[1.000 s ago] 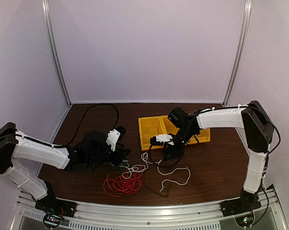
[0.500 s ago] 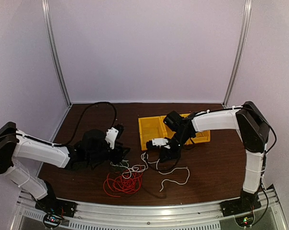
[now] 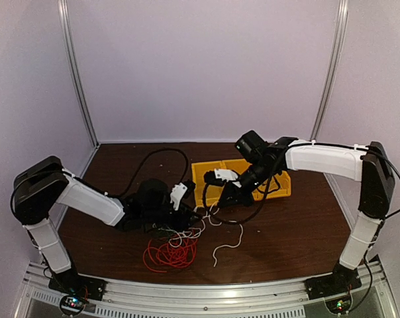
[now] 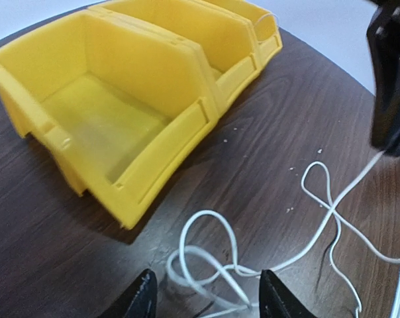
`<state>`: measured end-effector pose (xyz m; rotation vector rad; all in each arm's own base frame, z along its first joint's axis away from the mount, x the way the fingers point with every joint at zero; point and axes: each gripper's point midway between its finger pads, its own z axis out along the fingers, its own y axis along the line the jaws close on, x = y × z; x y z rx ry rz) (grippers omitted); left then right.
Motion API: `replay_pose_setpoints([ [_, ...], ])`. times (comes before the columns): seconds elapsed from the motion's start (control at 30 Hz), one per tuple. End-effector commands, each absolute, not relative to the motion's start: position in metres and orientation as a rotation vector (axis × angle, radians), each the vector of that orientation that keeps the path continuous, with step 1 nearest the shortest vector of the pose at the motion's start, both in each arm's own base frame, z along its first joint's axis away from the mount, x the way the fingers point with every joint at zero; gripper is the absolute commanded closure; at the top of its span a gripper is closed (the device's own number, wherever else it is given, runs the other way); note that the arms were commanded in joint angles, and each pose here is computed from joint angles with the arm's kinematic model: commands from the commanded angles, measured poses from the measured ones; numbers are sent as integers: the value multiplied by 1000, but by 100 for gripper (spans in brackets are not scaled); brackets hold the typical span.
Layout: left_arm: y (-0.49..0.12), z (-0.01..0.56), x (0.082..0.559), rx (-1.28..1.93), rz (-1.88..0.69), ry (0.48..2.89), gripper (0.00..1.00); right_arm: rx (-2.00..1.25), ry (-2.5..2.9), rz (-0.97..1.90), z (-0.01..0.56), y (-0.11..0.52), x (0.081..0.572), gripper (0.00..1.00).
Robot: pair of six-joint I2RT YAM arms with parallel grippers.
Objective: Untangle the cables
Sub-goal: Pick up one of the twisted cables from the tangled cable pile.
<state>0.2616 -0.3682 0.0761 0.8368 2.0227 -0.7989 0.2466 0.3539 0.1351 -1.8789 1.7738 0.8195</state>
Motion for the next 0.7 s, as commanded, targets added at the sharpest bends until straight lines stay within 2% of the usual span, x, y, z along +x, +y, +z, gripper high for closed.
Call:
replay_pose_setpoints([
  [0.0, -416, 97, 264, 951, -994, 1869, 47, -1834, 1714, 873, 176, 360, 240, 100],
  [0.07, -426, 90, 267, 968, -1018, 1870, 49, -1832, 1707, 873, 182, 360, 239, 100],
  [0.2, -431, 84, 272, 946, -1026, 1860, 71, -1836, 1688, 871, 201, 358, 236, 100],
  [0.3, -430, 86, 271, 932, -1041, 1840, 79, -1815, 1654, 854, 223, 356, 237, 100],
  [0.67, -434, 75, 265, 925, -1111, 1842, 93, -1620, 1474, 837, 357, 342, 265, 100],
])
